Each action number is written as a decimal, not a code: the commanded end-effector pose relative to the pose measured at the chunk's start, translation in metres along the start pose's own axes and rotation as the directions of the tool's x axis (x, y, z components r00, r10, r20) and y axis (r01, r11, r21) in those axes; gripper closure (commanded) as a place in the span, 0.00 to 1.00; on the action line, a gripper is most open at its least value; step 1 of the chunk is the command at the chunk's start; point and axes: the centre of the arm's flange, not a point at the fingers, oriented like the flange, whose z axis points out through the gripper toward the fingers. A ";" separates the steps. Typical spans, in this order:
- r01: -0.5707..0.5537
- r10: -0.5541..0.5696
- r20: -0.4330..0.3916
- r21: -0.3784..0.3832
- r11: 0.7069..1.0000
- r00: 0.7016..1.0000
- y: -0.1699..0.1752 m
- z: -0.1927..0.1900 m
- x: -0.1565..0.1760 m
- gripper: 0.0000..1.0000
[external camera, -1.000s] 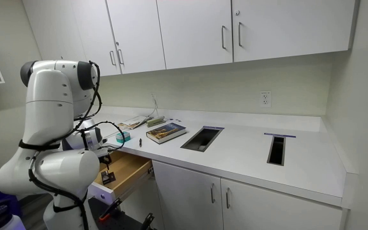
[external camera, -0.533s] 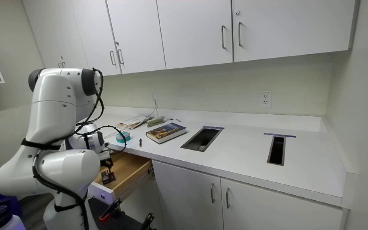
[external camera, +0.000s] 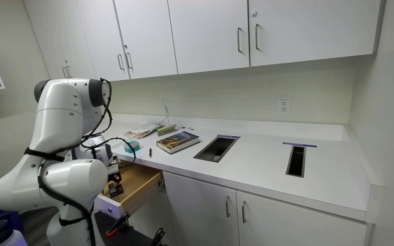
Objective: Remove the black box from the open drawer and put it on the counter
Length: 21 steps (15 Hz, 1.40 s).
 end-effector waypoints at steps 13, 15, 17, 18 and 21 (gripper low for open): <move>-0.102 0.097 -0.064 -0.077 0.992 0.993 0.022 -0.094 -0.001 0.81; -0.112 0.106 -0.064 -0.098 0.989 0.992 0.026 -0.125 -0.003 0.81; -0.131 0.125 -0.058 -0.120 0.984 0.990 0.034 -0.155 -0.005 0.81; -0.145 0.139 -0.058 -0.128 0.981 0.989 0.039 -0.169 -0.006 0.81; -0.196 0.189 -0.060 -0.142 0.970 0.980 0.056 -0.207 -0.007 0.81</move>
